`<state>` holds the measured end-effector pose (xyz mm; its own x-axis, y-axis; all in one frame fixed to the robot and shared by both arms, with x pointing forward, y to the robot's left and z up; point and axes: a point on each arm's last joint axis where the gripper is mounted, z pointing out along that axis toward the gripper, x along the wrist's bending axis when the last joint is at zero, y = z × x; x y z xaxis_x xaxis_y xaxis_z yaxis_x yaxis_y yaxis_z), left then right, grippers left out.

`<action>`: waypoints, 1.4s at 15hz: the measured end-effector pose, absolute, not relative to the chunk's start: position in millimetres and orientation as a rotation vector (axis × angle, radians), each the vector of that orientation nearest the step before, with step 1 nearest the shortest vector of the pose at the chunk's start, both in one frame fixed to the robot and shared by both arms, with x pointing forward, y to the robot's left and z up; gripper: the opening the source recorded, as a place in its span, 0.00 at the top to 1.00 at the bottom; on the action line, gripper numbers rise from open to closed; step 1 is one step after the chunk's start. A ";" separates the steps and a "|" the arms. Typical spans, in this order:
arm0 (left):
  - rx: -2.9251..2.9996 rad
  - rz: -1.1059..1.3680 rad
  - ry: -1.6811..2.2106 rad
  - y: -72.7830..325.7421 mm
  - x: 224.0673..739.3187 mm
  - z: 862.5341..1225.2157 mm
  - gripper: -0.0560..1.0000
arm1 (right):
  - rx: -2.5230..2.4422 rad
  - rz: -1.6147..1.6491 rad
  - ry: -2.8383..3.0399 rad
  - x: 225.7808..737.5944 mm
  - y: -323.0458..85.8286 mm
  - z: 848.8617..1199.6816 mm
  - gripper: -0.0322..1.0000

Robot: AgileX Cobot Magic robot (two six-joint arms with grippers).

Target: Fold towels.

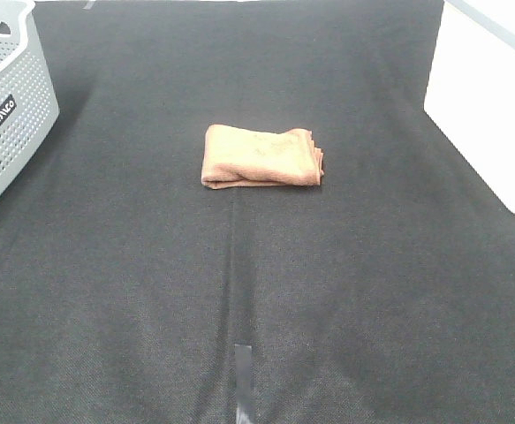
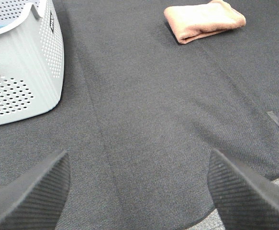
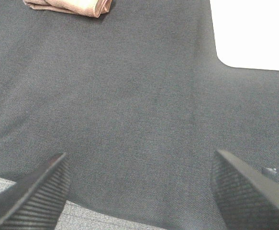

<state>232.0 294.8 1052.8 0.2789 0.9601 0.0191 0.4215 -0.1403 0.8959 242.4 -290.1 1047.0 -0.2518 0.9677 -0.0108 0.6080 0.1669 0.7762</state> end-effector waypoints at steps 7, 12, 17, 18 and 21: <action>1.617 0.912 1.436 293.7 233.0 1052.8 0.23 | 1.554 0.894 1.793 236.8 -290.1 1046.3 0.23; 1.619 0.914 1.435 293.7 233.0 1052.8 0.23 | 1.506 0.937 1.745 226.7 -290.2 1045.5 0.23; 1.619 0.914 1.435 293.7 233.0 1052.8 0.23 | 1.506 0.937 1.745 226.7 -290.2 1045.5 0.23; 1.619 0.914 1.435 293.7 233.0 1052.8 0.23 | 1.506 0.937 1.745 226.7 -290.2 1045.5 0.23; 1.619 0.914 1.435 293.7 233.0 1052.8 0.23 | 1.506 0.937 1.745 226.7 -290.2 1045.5 0.23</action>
